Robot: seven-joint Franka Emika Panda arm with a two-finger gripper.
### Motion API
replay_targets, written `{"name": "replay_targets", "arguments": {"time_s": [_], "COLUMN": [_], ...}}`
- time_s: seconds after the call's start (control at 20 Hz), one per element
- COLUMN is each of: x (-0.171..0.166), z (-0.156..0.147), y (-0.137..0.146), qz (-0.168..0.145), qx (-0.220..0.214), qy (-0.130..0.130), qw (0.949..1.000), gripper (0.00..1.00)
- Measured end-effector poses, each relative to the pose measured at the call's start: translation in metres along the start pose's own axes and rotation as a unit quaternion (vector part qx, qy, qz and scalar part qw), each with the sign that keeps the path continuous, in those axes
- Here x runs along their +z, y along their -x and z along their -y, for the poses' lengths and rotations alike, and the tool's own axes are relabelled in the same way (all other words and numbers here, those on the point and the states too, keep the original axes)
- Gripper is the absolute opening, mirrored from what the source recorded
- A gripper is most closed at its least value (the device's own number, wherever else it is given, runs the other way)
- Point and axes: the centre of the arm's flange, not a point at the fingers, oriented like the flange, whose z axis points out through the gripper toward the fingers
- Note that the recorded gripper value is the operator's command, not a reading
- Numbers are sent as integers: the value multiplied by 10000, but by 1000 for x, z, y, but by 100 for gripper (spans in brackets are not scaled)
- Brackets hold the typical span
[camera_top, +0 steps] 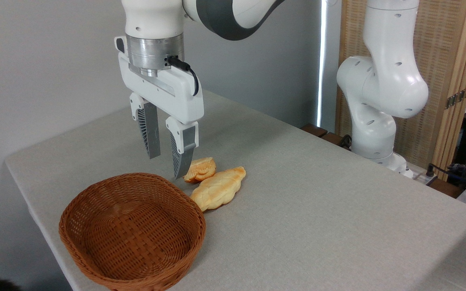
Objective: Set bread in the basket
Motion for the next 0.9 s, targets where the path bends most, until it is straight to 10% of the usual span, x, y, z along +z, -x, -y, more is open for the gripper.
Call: {"name": "replay_targets", "arguments": {"time_s": [0.9], "x": [43], "z": [-36], "y": [0], "qz": [738], "qx": [434], "qy": [566], "qw": [9947], "gripper": [100]}}
